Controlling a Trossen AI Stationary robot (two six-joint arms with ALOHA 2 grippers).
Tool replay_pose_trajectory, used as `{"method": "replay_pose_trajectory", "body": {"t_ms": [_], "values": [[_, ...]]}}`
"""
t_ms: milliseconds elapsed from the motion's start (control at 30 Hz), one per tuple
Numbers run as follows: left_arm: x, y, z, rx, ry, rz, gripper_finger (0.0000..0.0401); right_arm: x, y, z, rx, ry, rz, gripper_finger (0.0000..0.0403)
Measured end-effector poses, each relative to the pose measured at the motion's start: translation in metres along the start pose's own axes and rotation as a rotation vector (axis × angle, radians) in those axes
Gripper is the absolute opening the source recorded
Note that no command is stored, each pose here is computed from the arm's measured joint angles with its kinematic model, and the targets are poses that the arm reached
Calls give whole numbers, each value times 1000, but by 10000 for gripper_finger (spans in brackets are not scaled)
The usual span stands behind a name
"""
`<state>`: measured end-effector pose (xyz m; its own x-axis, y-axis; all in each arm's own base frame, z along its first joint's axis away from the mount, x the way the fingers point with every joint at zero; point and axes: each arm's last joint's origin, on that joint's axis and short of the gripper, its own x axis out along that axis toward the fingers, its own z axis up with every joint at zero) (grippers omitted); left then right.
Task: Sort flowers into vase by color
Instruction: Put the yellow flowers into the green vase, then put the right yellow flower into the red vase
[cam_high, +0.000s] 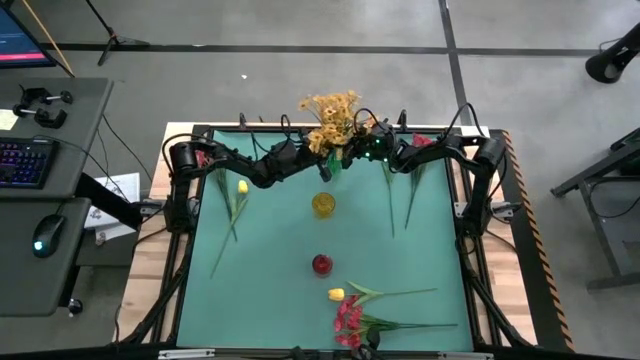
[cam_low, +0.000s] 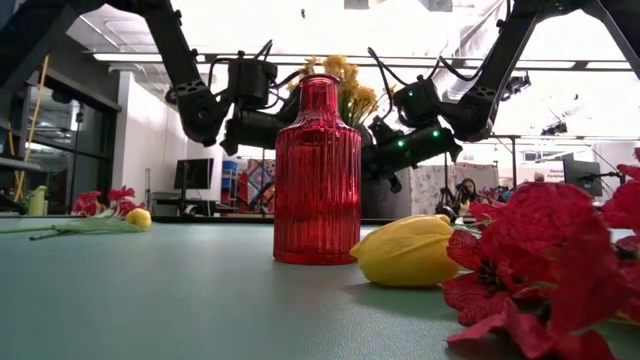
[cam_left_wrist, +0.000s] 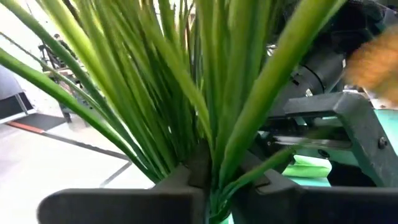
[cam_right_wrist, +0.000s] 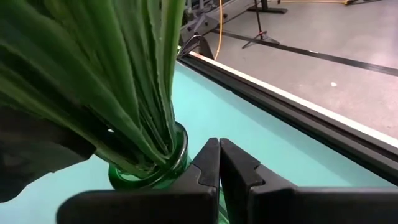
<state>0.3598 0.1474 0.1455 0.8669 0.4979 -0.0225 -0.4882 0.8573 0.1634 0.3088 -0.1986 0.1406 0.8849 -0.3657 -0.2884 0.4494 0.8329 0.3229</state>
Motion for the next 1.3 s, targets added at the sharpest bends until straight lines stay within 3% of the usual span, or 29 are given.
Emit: {"method": "replay_pose_trajectory", "body": {"t_ms": [167, 400, 567, 767, 1000, 1300], "values": [[-1, -2, 1, 4, 25, -14, 93, 0, 0, 0, 0, 1, 1, 0], [-10, -11, 21, 47, 84, -60, 206, 0, 0, 0, 0, 1, 2, 0], [-19, -15, 40, 100, 114, -80, 253, 0, 1, 0, -1, 2, 7, 0], [-36, -12, 69, 146, 151, -74, 262, 0, 0, 0, 0, 1, -3, 0], [-69, -4, 98, 176, 297, -62, 261, 0, -2, -1, -17, 10, -7, 0], [-120, 10, 109, 92, 450, -56, 261, -4, -13, -2, -10, 68, 9, 0]]}}
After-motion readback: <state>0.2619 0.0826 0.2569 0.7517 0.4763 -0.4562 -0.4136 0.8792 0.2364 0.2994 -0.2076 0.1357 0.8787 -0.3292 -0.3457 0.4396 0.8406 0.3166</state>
